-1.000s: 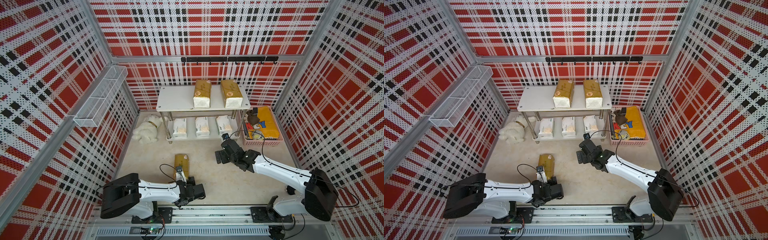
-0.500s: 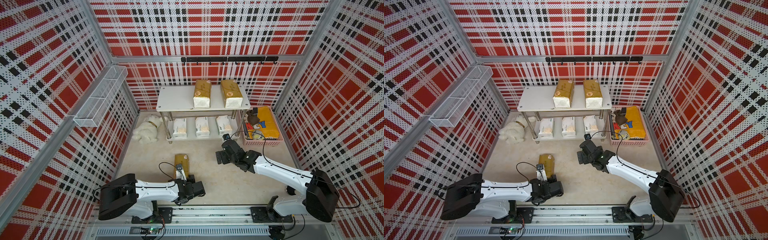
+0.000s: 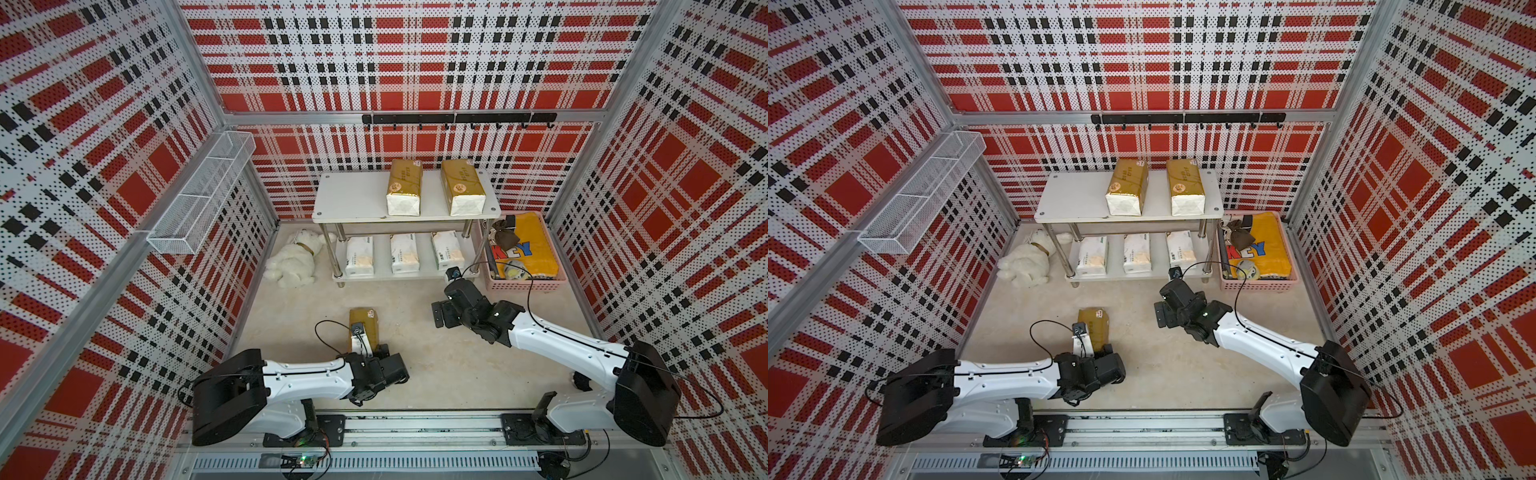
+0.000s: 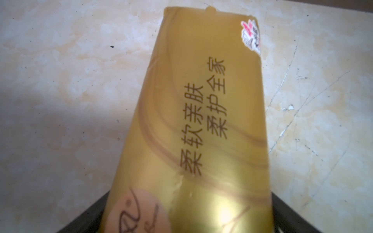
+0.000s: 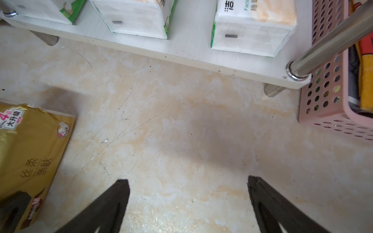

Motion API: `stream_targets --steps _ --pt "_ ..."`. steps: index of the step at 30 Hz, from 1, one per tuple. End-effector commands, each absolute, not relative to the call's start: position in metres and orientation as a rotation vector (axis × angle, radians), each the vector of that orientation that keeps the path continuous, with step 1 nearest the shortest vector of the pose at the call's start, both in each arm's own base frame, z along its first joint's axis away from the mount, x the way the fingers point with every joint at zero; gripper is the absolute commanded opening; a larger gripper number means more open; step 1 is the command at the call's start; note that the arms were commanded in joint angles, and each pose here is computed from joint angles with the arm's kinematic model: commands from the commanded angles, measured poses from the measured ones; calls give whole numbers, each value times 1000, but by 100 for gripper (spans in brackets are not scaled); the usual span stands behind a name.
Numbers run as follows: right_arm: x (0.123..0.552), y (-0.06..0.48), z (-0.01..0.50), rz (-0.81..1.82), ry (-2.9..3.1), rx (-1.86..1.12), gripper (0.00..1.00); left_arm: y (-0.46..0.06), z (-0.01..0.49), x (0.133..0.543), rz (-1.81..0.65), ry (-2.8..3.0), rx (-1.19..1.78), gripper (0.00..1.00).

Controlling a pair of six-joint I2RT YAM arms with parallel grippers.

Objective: Place the tissue boxes on the shelf by color
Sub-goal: Pick up the box of tissues from the center of the board.

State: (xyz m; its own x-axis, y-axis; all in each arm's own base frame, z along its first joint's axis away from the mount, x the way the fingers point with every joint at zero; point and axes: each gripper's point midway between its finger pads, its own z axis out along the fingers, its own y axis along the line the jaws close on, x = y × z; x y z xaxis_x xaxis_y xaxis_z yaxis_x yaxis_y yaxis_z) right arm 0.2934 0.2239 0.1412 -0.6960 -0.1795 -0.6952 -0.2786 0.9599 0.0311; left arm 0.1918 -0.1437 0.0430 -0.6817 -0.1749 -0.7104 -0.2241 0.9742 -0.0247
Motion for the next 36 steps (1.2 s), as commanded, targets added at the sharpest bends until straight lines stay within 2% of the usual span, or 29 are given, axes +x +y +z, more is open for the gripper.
stream_targets --steps 1,11,19,27,36 --pt "290 224 140 174 2354 -327 100 -145 40 191 74 2352 -245 98" --pt "292 229 135 190 2359 -331 100 -150 27 190 70 2399 -158 96" --pt "293 230 138 190 2354 -335 100 -155 20 191 84 2410 -136 89" --pt "292 222 146 148 2341 -343 100 -153 35 197 45 2368 -156 80" --pt "291 221 147 154 2341 -330 100 -155 54 195 2 2348 -162 78"
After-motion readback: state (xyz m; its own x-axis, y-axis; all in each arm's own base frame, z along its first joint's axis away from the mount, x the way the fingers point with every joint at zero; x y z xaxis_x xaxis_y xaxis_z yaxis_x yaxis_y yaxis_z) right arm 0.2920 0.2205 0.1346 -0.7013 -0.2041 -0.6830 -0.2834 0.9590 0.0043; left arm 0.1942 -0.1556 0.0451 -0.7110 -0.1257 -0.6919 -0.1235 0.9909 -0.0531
